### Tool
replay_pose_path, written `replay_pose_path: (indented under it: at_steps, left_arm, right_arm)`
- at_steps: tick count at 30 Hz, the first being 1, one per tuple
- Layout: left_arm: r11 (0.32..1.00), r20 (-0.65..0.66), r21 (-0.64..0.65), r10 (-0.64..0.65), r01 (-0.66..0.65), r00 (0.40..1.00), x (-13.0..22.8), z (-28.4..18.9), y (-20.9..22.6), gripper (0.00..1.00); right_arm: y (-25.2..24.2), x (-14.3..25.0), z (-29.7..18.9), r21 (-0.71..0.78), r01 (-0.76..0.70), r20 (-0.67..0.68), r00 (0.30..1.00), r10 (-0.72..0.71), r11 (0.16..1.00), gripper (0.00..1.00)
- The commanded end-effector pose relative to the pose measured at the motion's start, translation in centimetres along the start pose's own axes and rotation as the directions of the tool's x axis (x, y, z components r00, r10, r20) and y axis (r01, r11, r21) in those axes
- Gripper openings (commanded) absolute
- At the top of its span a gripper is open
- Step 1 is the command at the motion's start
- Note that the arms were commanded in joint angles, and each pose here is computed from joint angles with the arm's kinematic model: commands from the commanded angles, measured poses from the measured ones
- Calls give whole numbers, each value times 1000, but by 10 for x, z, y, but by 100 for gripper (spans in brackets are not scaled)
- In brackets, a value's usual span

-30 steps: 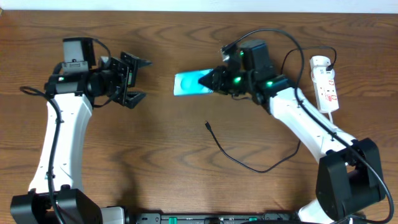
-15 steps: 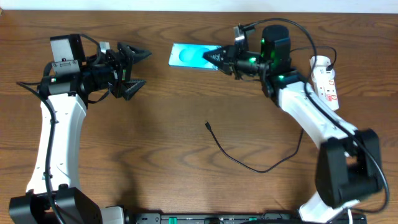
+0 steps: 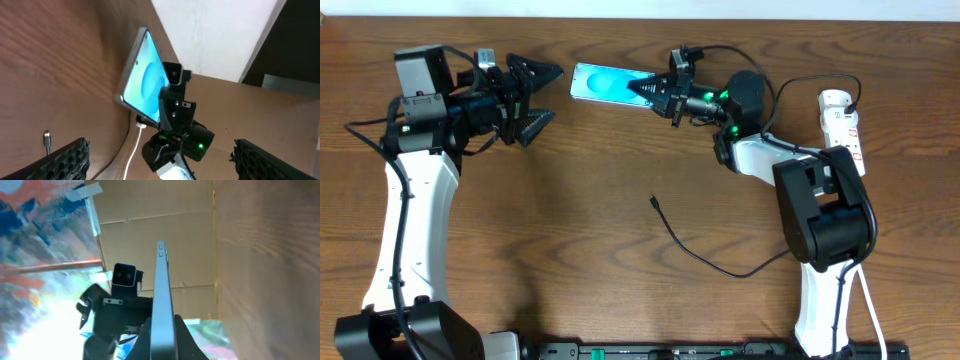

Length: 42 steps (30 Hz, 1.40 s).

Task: Plug charger to phone and switch on socket
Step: 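Lift the phone with the right gripper and rotate it toward the left gripper, then close the left gripper on the phone's bottom edge beside the right gripper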

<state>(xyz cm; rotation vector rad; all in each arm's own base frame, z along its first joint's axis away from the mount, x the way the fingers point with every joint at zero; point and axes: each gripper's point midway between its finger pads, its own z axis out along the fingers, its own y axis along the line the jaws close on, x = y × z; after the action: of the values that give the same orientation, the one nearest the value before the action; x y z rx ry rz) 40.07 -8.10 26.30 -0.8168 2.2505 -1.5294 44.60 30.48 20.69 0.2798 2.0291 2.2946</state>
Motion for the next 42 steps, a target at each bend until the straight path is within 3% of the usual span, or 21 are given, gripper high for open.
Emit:
replay_pose_path:
  at_steps: [1,12,42]
  left_arm:
    - [999,-3,26,25,-25,1000,-1,-1,-6,92]
    - [986,23,53,155,-156,988,-6,-1,-16,92]
    - [980,74,-73,190,-185,979,-5,21,6,91]
  right_arm:
    - [19,1,3,-50,-59,-1,998,59,997,1]
    - [7,-10,17,-44,-208,99,972,211,977,1]
    - [36,-6,41,-106,-145,98,983,156,984,1]
